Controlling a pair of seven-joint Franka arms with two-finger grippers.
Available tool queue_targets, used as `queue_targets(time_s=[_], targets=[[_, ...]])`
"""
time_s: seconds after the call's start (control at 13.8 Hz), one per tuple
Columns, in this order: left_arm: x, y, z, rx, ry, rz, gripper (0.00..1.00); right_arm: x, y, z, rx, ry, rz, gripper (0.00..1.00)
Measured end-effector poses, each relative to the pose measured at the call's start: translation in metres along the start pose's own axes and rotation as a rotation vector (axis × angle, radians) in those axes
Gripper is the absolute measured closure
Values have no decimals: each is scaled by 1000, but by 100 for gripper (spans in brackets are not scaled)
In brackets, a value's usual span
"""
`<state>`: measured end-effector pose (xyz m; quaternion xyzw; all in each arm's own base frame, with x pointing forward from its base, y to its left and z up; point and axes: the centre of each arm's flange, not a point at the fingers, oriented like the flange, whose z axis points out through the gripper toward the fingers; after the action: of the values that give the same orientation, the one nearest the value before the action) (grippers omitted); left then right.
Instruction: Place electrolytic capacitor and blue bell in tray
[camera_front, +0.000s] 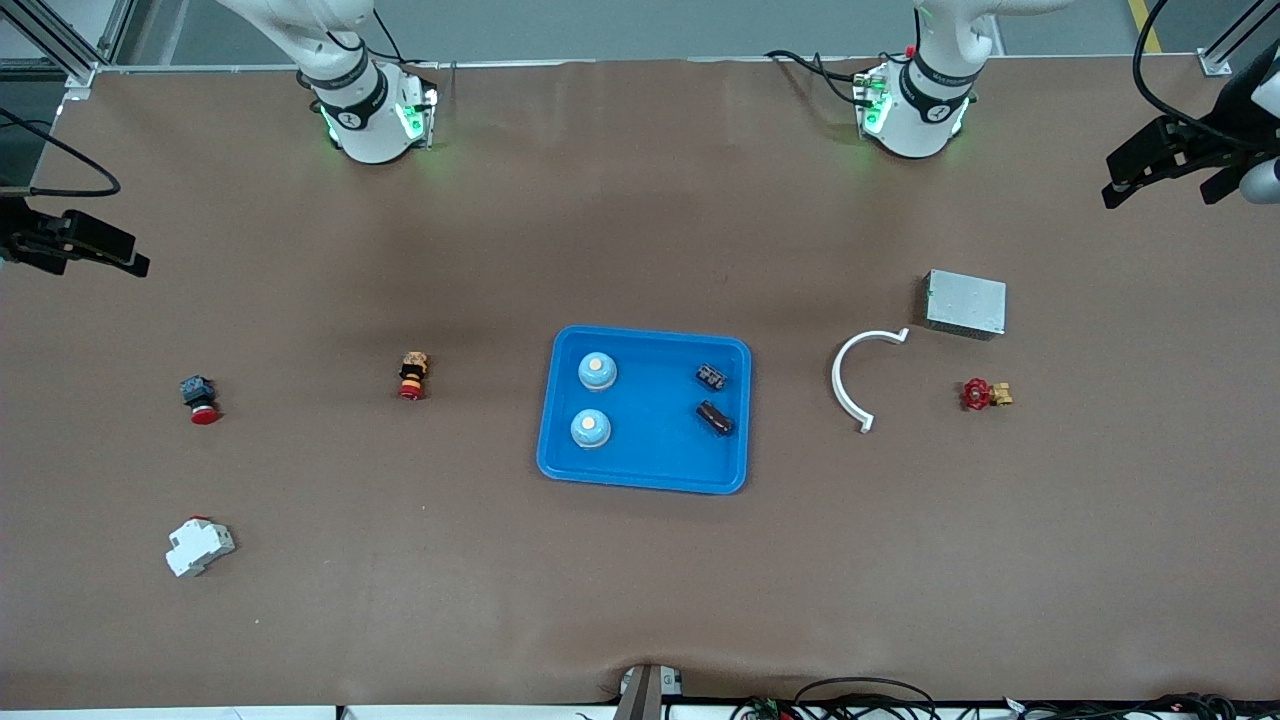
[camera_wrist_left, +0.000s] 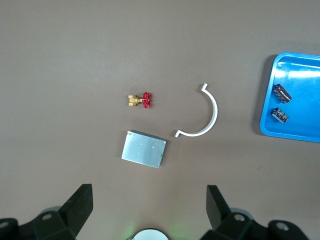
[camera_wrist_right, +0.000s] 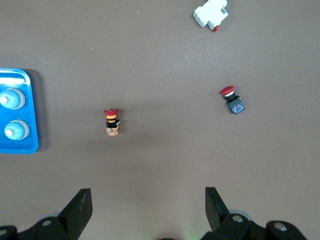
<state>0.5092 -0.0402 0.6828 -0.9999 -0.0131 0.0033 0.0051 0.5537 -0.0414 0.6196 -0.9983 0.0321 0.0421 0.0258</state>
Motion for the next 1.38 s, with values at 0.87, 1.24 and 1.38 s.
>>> queue_targets(time_s=[0.87,1.24,1.38], targets=[[0,-3,0,-1,2,-5,0,2,-5,2,9,1,-8,0],[1,-4,0,-1,2,-7,0,9,-10,10,14,-8,-19,0],[1,-4,0,-1,2,-8,0,12,-14,10,15,9,-27,0]])
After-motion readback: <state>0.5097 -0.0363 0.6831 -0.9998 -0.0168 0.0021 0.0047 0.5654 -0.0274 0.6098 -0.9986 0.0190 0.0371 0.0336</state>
